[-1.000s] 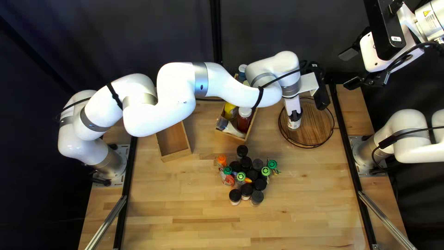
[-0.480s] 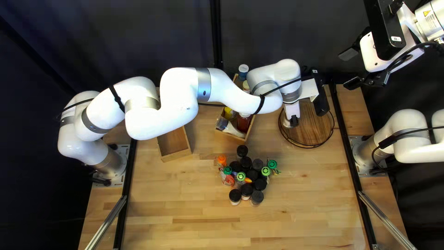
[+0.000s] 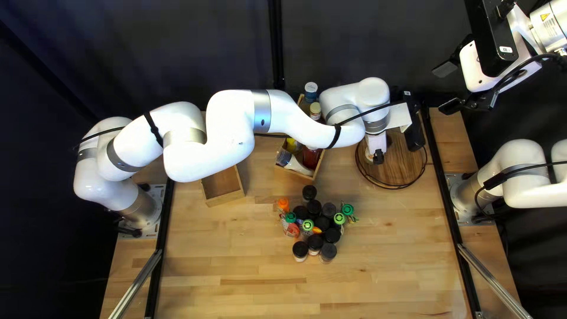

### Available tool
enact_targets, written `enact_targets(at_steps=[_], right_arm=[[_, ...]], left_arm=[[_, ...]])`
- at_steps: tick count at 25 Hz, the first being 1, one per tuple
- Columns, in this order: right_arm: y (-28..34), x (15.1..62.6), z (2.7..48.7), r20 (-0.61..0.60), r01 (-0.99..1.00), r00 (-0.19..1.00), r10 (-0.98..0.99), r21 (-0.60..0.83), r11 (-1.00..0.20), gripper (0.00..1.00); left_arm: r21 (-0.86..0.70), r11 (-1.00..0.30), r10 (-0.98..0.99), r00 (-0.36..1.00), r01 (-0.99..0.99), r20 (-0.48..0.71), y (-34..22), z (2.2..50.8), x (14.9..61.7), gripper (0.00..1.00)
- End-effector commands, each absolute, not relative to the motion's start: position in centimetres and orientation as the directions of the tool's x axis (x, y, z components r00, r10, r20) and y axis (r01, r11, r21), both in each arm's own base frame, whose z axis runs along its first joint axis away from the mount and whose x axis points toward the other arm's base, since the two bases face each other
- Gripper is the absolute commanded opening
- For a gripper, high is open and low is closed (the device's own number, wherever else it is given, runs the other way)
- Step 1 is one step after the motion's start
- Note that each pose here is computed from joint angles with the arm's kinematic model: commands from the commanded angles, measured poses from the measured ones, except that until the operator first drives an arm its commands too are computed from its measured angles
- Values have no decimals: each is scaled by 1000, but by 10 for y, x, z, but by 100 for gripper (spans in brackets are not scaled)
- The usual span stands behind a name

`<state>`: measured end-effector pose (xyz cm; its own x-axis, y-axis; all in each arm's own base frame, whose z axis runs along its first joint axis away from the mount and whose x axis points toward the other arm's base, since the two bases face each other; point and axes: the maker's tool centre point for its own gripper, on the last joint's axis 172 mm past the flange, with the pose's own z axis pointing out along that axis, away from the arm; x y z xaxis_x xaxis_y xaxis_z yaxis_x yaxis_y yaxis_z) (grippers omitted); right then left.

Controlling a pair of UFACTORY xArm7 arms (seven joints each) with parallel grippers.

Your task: Separate condiments, baby food and spices and place it in 3 different racks/containers

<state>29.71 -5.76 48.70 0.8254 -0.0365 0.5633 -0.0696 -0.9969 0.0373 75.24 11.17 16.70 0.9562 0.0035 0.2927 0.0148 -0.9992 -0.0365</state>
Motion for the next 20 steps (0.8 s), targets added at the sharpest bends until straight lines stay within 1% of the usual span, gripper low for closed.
enact_targets(at_steps=[1, 7, 12, 17, 20], right_arm=[[-58, 297, 487, 563, -70, 825, -37, 37, -997, 100], [-58, 297, 487, 563, -70, 825, -37, 37, -997, 100], [-58, 297, 487, 563, -70, 825, -37, 37, -997, 100], [-58, 297, 487, 563, -70, 825, -37, 37, -997, 100], [-58, 297, 487, 563, -70, 825, -37, 37, -997, 100]], left_arm=[[-39, -999, -7, 955, 5, 298, 107, 176, 746, 99], [-8, -999, -47, 958, -47, 281, 91, 199, 715, 100], [33, -994, -94, 962, -106, 255, 66, 223, 664, 100], [57, -976, -191, 952, -210, 241, 32, 247, 604, 100], [61, -948, -292, 930, -312, 224, 4, 261, 552, 100]])
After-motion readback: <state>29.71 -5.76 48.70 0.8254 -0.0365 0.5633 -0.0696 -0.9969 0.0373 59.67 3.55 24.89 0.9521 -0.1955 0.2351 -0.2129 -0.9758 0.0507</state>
